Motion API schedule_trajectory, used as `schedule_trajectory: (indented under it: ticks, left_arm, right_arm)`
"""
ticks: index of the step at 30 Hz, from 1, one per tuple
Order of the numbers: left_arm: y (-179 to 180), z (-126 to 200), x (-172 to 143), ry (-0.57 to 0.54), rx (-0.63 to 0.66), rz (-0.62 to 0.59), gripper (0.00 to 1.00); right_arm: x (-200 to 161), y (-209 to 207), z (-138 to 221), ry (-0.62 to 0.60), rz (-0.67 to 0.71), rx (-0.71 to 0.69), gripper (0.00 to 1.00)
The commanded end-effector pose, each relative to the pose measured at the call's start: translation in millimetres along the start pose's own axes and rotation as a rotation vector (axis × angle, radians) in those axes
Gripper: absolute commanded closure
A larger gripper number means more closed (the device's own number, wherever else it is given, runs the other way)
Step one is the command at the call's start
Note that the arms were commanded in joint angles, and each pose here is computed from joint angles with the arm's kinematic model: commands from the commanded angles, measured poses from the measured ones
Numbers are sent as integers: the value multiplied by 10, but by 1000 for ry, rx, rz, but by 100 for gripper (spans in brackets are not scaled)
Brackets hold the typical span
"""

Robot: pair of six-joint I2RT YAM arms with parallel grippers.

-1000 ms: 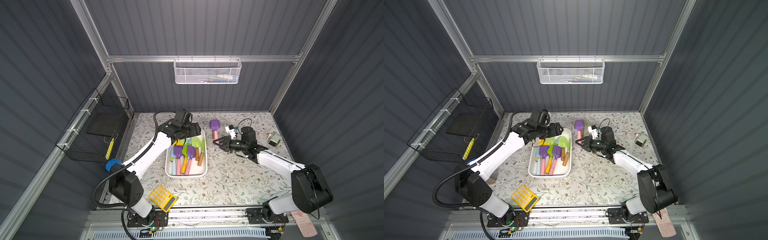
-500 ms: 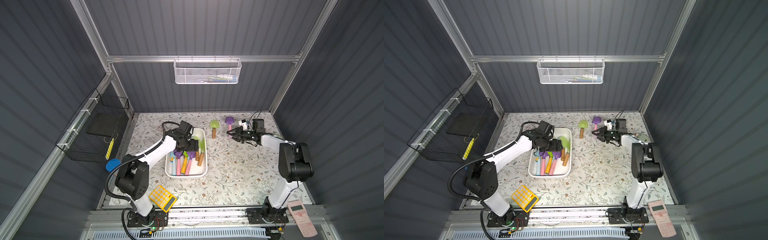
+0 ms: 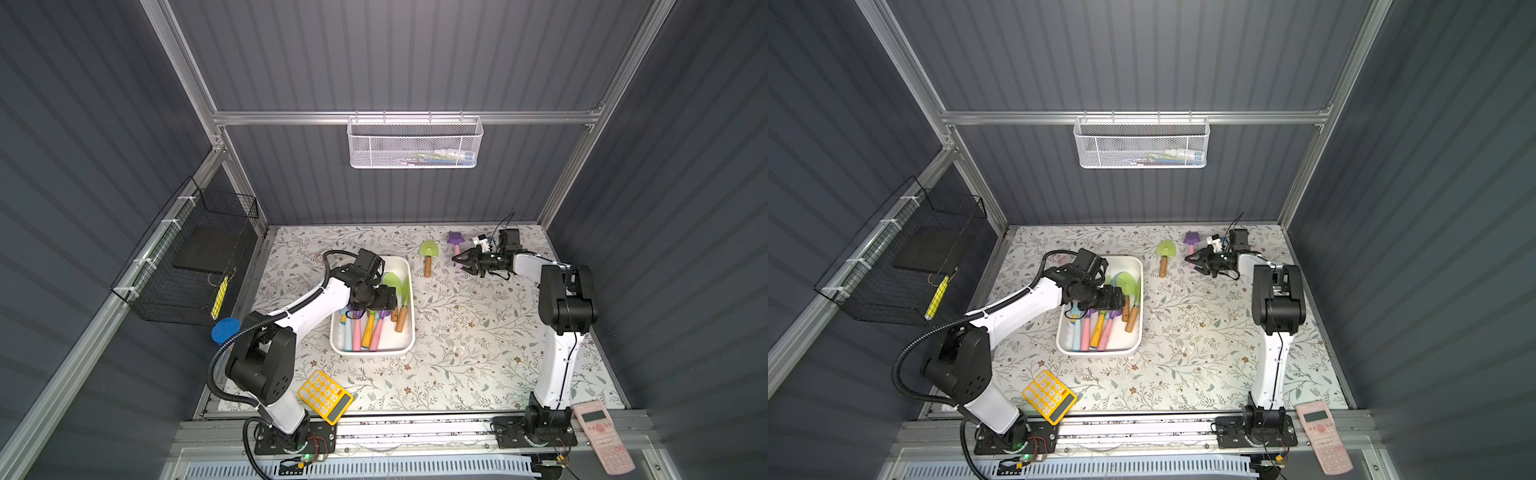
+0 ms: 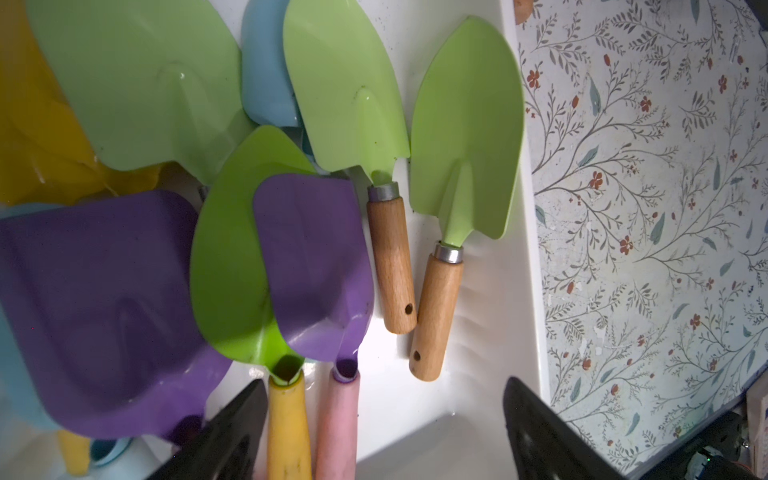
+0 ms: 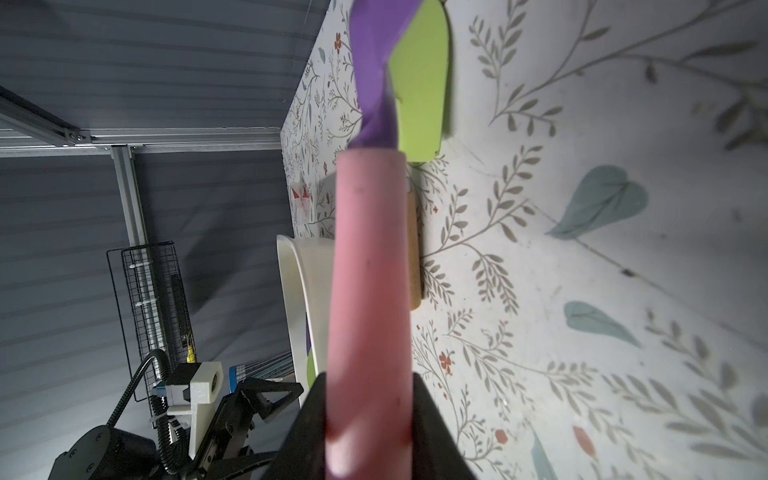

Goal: Take the shovel out of the storage box
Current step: Place the shovel at the center of the board.

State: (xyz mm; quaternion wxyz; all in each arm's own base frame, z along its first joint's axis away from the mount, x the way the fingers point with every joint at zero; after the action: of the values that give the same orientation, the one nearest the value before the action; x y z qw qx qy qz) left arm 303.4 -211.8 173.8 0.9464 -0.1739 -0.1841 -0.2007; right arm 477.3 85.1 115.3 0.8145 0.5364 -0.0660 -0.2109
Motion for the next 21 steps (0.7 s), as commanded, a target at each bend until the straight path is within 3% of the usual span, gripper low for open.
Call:
schedule_trajectory:
  ticks: [1, 7, 17, 21]
  left_arm:
    - [-51, 99, -33, -20, -27, -13, 11]
    - [-42, 90, -59, -21, -27, -8, 11]
    - [-6, 48, -127, 2, -6, -4, 11]
    - [11, 44, -144, 6, 5, -2, 12]
  right_arm:
    - [-12, -96, -89, 50, -20, -1, 85]
    - [-16, -135, -215, 84, -41, 7, 85]
    - [8, -381, -312, 97, -139, -86, 71]
    - [32, -438, -351, 105, -161, -85, 71]
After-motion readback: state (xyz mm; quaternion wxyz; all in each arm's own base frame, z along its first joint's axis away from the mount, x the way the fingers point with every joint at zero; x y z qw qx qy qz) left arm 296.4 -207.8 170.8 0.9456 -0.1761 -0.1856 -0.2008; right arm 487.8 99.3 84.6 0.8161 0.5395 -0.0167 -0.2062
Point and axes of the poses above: each gripper's point midway between its finger pads, its own z axis back along the fingers, its own y axis along the line the jaws close on, x = y × z, the point moved 7 cm from there along z, back along the fingers, and after that the axes turned 12 degrees about -z, right-handed, at the moved point
